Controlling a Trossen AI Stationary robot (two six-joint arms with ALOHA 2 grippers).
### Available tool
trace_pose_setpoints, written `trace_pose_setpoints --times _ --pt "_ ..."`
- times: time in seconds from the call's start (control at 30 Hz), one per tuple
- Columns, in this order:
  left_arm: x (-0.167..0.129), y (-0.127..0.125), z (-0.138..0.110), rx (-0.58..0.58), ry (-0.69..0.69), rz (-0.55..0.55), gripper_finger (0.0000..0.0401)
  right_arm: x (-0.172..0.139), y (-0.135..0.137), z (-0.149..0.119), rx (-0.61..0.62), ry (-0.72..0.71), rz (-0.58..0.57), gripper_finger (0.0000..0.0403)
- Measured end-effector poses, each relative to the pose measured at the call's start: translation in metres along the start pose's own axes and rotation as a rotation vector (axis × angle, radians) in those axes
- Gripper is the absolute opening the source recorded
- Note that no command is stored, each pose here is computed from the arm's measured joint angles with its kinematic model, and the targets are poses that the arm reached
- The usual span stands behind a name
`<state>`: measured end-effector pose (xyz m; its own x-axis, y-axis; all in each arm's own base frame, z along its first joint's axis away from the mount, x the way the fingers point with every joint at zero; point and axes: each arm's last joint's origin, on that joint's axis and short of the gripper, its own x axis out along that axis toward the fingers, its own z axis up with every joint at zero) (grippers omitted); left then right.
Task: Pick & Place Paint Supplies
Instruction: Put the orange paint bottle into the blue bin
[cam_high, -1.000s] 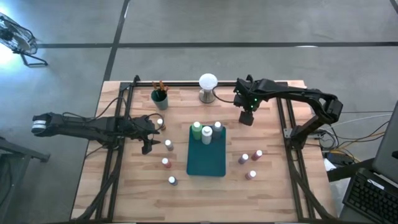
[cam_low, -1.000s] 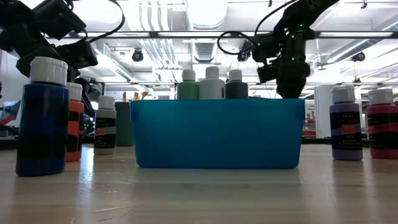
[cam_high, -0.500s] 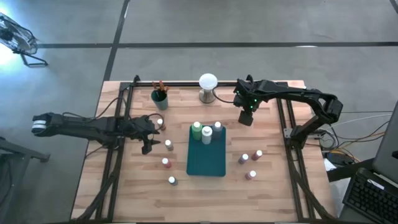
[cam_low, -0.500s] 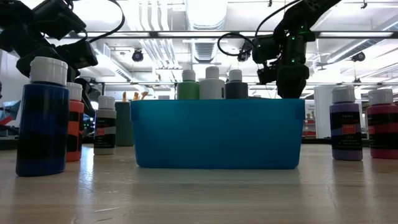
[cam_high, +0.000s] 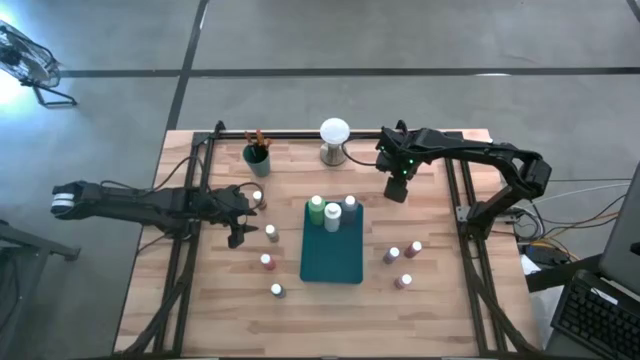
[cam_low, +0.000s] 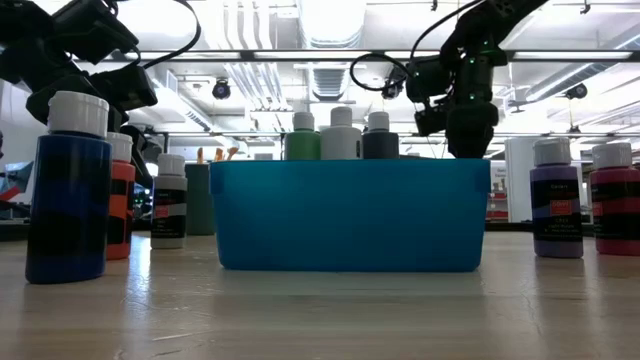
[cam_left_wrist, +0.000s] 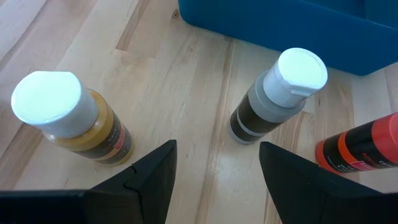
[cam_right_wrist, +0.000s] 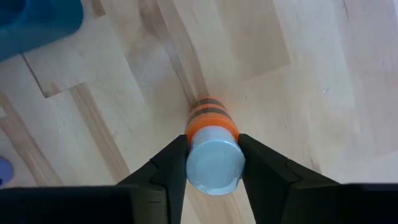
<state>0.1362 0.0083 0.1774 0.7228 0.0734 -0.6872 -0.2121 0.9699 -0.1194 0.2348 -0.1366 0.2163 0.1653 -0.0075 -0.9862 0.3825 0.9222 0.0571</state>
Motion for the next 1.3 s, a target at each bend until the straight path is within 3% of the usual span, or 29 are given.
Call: trace_pose_setpoints --times 0.77,1.3 --pt "0.000 0.000 0.000 0.000 0.000 0.000 0.0234 -0.012 0.001 0.009 -0.009 -0.052 0.006 0.0114" --pt "0.000 0.000 0.000 0.000 0.000 0.000 0.0234 -0.020 0.020 0.008 -0.066 -0.045 0.015 0.0113"
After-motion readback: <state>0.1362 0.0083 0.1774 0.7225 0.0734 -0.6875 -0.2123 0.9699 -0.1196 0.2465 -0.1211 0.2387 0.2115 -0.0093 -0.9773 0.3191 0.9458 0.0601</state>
